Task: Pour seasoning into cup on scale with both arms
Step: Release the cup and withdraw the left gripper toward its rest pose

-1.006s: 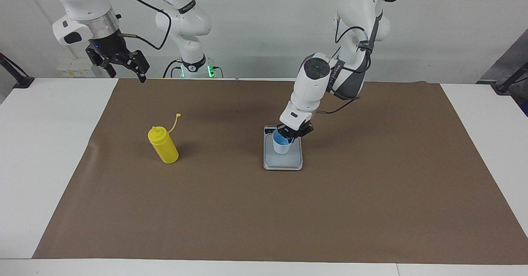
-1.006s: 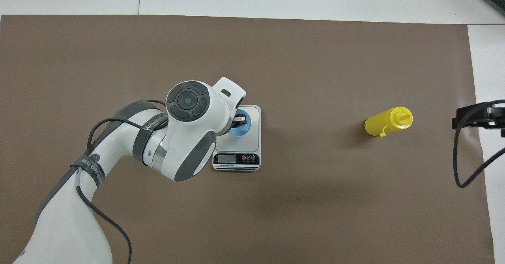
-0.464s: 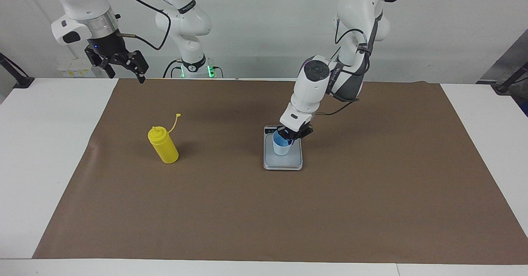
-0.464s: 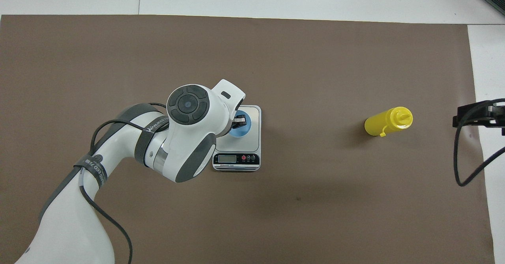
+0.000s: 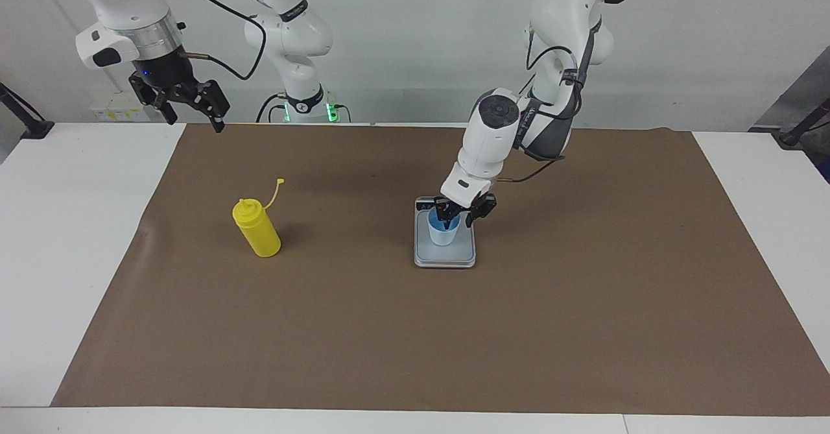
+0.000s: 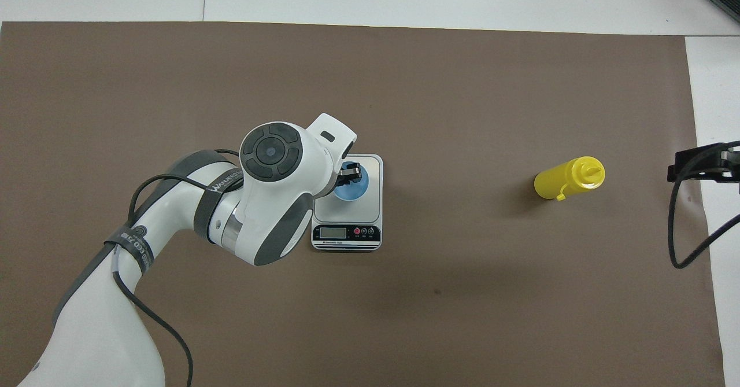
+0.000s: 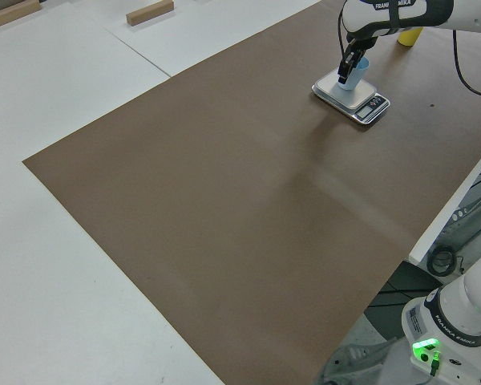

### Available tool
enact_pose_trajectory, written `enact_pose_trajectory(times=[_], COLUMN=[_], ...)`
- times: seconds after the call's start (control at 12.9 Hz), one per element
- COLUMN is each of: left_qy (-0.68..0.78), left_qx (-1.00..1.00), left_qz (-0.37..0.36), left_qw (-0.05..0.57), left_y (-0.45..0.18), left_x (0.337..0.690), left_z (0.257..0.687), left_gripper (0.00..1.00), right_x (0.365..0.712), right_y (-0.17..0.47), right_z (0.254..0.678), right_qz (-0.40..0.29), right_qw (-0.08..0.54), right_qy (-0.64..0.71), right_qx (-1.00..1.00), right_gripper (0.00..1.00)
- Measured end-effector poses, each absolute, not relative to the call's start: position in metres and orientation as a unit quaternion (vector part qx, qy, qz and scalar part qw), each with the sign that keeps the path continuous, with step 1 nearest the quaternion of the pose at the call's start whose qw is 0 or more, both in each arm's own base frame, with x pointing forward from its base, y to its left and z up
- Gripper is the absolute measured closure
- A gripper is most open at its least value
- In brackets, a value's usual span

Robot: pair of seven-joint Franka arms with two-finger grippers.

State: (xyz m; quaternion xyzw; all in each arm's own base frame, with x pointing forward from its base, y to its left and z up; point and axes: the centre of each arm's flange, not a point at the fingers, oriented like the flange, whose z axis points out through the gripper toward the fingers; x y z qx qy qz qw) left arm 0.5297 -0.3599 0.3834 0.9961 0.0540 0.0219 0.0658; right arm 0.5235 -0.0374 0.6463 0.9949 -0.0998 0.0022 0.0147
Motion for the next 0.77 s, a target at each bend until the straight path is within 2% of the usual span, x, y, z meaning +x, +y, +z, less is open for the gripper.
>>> enact_pose_trajectory(times=[0.15,0.23,0.62,0.77], left_qy=[0.075,0.086,0.041,0.005], left_qx=[0.994,0.993,0.997,0.999], left_qz=[0.034,0.040,0.042,0.033], left_qw=[0.067,0.066,0.040,0.028], left_y=[-0.334,-0.315,-0.204,-0.155], left_x=[0.545,0.551,0.564,0.562], left_z=[0.412,0.430,0.503,0.524], left_gripper=[0.04,0.00,0.00,0.00], right_x=[0.523,0.523,0.524,0.530], right_y=[-0.038,-0.038,-0.041,-0.044], right_z=[0.646,0.646,0.647,0.651], right_qz=[0.002,0.002,0.006,0.032], right_qw=[0.015,0.015,0.015,0.014], right_qy=[-0.100,-0.101,-0.103,-0.116], right_qx=[0.995,0.995,0.995,0.993], right_gripper=[0.00,0.00,0.00,0.00])
